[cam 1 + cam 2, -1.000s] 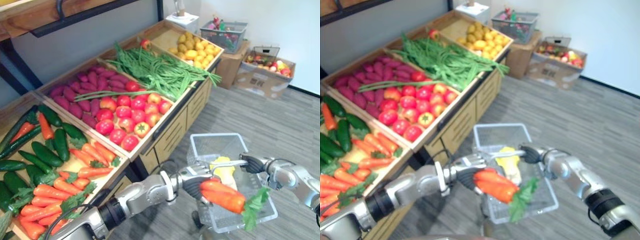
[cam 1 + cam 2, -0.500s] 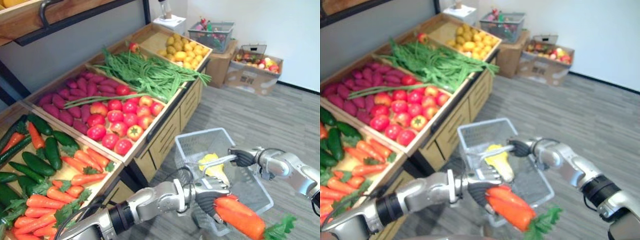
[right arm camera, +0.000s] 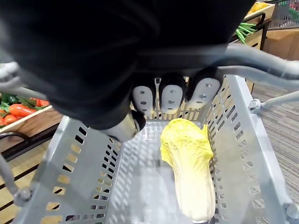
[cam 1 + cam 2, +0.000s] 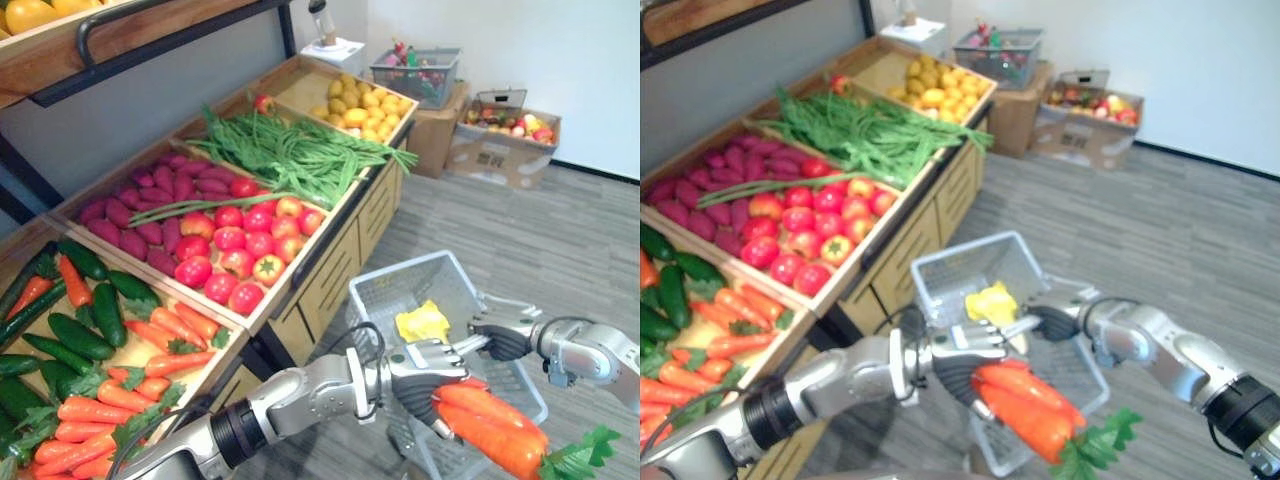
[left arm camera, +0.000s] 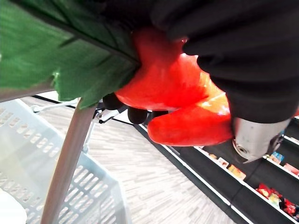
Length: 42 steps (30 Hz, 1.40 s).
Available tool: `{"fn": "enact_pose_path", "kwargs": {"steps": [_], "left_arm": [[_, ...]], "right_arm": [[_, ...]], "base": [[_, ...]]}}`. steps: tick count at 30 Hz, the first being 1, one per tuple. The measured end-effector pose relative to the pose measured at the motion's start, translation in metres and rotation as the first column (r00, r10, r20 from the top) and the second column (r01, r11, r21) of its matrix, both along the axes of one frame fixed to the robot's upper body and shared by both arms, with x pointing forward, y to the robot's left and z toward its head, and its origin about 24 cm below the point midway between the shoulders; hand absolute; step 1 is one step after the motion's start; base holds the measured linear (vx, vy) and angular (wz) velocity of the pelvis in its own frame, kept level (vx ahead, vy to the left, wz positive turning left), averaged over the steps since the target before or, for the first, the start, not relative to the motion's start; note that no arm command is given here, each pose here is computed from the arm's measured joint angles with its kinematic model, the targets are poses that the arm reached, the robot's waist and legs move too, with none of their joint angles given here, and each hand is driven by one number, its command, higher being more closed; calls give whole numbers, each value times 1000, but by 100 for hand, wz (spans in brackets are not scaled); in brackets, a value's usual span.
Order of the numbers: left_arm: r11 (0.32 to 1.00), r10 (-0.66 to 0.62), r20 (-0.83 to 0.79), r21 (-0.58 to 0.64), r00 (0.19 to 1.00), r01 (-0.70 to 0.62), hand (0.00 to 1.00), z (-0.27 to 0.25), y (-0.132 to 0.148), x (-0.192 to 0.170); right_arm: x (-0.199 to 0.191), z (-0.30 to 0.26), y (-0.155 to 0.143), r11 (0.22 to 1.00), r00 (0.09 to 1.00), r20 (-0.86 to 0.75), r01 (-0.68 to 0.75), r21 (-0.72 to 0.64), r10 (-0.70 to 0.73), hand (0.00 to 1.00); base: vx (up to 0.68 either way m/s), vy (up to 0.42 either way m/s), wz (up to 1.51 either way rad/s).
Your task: Pick vegetable in the basket
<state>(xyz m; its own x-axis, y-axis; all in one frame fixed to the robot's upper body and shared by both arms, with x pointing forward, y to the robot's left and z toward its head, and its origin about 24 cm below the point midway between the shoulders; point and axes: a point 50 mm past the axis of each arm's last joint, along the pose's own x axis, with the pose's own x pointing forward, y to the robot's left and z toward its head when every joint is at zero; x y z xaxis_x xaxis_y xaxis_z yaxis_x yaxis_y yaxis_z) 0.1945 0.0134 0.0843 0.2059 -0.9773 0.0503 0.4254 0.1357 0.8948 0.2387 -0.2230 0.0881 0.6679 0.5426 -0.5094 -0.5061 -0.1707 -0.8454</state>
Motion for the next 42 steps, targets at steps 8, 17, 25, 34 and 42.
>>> {"fn": "enact_pose_path", "kwargs": {"steps": [8,17,25,34,42], "left_arm": [[999,27,21,-35,999,-27,100,5,3,4],[924,383,92,-43,919,-381,100,8,43,57],[888,451,66,-131,890,-440,100,16,43,66],[866,486,57,-167,872,-472,100,19,44,71],[855,519,80,-35,851,-517,100,-6,46,83]], "right_arm": [[-4,10,-4,999,985,171,-17,-37,23,100],[-14,1,-3,990,985,137,-89,-113,104,100],[-16,-1,-3,988,987,117,-92,-120,106,100],[-17,-2,-3,989,988,112,-92,-120,105,100],[-18,3,5,986,981,131,-126,-110,140,100]], "base": [[-19,44,-10],[-22,41,-6],[-24,35,-1],[-23,28,1],[-13,29,-1]]}}
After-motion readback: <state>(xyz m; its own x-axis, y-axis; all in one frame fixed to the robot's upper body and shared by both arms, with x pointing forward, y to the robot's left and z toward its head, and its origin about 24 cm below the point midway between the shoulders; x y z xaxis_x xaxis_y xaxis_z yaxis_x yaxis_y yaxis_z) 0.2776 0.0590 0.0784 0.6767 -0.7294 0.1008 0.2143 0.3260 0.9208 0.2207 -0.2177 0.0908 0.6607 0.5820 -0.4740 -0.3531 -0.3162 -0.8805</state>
